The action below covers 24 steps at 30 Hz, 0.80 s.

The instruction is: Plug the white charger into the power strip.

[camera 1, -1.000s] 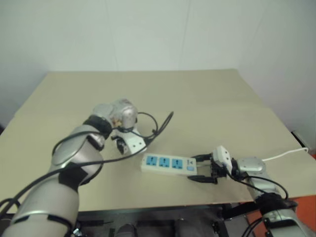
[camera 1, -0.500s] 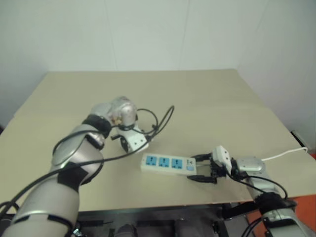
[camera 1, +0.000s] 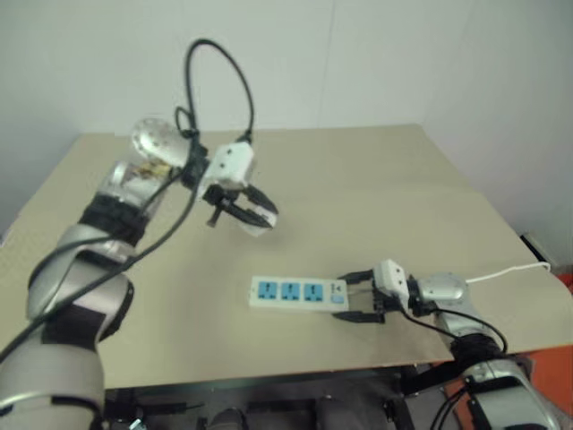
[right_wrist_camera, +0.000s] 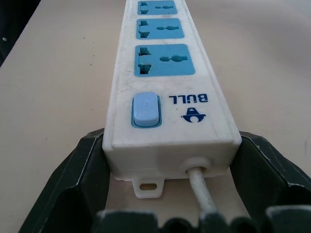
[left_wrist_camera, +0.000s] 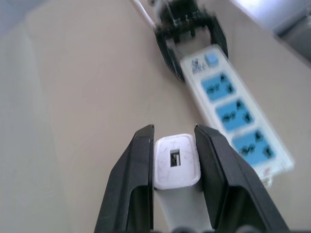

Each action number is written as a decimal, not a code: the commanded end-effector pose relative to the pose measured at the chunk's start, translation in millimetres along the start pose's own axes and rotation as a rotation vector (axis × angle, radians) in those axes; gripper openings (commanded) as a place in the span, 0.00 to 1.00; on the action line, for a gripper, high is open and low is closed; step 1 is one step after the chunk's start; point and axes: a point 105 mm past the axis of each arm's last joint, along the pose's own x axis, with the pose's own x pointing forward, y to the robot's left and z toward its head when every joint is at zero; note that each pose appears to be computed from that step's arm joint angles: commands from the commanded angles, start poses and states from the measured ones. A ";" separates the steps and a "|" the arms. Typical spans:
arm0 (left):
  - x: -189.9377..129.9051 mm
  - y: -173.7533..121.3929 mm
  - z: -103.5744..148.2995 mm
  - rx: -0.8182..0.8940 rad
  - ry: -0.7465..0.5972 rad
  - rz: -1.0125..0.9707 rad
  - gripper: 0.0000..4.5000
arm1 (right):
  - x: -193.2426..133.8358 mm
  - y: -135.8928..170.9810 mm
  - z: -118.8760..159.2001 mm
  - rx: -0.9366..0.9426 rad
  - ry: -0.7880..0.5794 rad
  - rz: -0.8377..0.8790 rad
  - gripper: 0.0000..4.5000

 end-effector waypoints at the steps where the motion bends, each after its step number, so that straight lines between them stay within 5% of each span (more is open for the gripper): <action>1: -14.3 2.8 34.7 -0.148 -0.391 0.168 0.22 | 1.5 5.1 -11.8 0.033 0.039 0.037 0.76; 3: -13.4 -3.1 30.0 -0.301 -0.515 0.215 0.22 | 2.2 6.7 -12.6 0.069 0.037 0.077 0.76; 13: 35.8 -55.8 -10.6 -0.546 -0.570 0.120 0.22 | 16.0 3.0 -16.9 0.059 0.034 0.092 0.76; 24: 65.7 -63.5 -36.6 -0.528 -0.482 0.052 0.22 | 26.2 5.4 -18.2 0.056 0.018 0.086 0.76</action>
